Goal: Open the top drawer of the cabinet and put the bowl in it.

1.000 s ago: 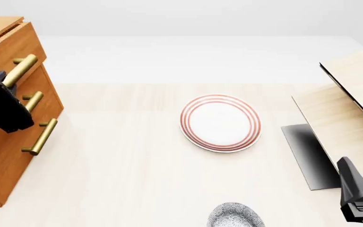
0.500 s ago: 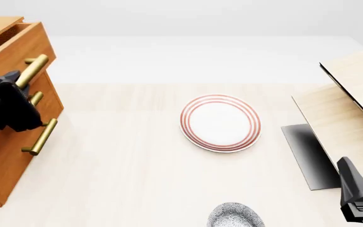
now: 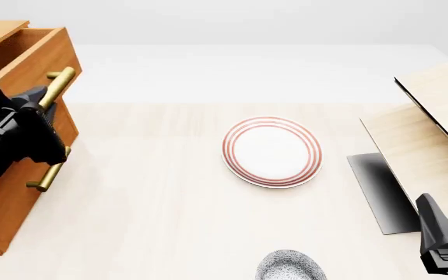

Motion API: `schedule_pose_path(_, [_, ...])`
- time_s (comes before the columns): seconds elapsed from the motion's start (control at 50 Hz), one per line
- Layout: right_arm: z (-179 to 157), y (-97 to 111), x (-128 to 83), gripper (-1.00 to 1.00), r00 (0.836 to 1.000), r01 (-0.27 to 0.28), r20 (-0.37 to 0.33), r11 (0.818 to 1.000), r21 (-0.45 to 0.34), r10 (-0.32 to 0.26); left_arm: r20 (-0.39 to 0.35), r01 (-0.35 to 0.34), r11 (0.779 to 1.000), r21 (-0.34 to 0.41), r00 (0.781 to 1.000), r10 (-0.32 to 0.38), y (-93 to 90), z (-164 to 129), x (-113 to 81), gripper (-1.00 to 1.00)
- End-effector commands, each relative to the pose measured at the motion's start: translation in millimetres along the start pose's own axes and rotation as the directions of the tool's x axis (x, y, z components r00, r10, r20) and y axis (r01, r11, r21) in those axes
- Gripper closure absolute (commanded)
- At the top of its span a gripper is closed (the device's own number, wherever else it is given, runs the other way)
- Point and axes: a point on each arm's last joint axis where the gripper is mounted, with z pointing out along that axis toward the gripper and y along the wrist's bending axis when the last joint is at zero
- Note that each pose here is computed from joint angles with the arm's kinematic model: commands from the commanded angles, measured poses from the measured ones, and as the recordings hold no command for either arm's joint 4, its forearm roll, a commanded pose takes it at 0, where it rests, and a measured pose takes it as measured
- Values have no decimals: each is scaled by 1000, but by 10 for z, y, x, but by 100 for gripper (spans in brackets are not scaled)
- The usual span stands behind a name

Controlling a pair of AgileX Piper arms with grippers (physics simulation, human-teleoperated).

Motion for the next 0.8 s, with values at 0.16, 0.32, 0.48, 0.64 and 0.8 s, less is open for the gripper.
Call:
schedule_pose_path(0.16, [-1,0,1,-100,1000,0,1,1000,1,0,57,65,997,-37,996,-63,84,53,-203,100])
schedule_pose_path(0.32, [-1,0,1,-100,1000,0,1,1000,0,0,95,60,997,-53,994,-55,118,11,-287,100])
schedule_pose_path(0.48, [0,0,2,-100,1000,0,0,1000,1,0,116,69,997,-47,991,-63,81,-34,-330,100])
schedule_pose_path(0.64, [0,-1,2,-100,1000,0,0,1000,1,0,135,79,996,-49,988,-72,56,-100,-361,100])
schedule_pose_path(0.8, [-1,0,1,-100,1000,0,1,1000,1,0,157,93,995,-38,984,-86,46,-132,-410,100])
